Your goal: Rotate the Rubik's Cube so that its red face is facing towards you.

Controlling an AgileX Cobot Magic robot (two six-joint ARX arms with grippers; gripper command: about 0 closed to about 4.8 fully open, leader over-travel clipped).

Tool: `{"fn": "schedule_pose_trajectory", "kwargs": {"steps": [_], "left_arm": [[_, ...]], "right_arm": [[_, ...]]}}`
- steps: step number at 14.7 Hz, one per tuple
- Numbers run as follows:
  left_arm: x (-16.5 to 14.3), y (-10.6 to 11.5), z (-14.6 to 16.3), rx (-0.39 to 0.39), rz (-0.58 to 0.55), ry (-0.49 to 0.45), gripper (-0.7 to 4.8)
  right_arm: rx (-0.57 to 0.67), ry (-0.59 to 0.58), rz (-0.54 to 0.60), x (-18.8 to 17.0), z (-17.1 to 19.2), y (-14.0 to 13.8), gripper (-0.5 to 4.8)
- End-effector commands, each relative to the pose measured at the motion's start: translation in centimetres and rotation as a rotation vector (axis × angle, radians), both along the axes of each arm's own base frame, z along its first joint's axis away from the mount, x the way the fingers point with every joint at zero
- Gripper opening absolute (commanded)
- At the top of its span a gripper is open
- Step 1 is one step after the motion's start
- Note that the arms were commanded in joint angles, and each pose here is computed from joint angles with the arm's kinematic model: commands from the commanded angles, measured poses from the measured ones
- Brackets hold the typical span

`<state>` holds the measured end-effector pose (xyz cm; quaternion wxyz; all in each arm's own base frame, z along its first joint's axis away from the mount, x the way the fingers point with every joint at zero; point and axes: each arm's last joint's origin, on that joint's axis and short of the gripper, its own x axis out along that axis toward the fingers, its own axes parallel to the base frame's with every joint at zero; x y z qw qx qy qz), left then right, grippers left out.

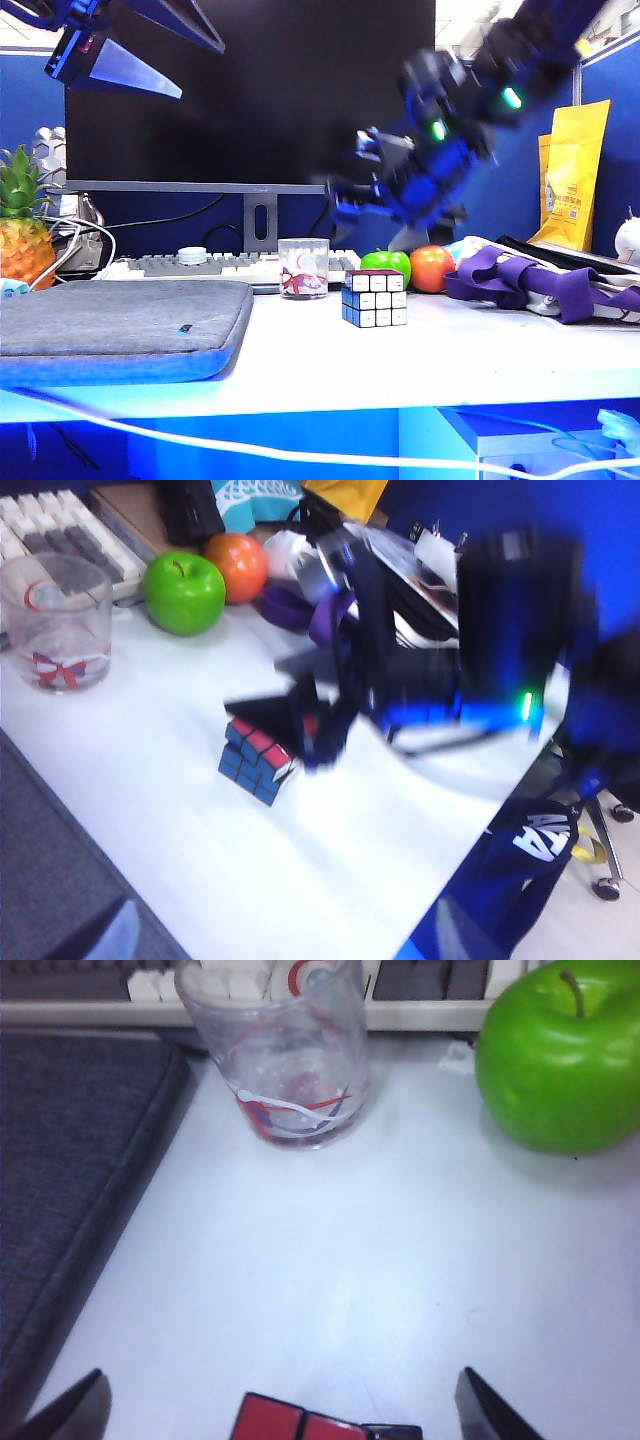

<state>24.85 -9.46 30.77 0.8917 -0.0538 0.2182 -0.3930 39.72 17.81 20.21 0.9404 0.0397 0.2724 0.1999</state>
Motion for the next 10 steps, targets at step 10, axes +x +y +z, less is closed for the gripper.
{"fn": "schedule_pose_trajectory", "kwargs": {"steps": [10], "left_arm": [[-0.4,-0.1,-0.2,-0.018,-0.067,0.042,3.96]], "right_arm": [[0.01,0.392,0.113,1.5,5.0,-2.4,4.79]]}}
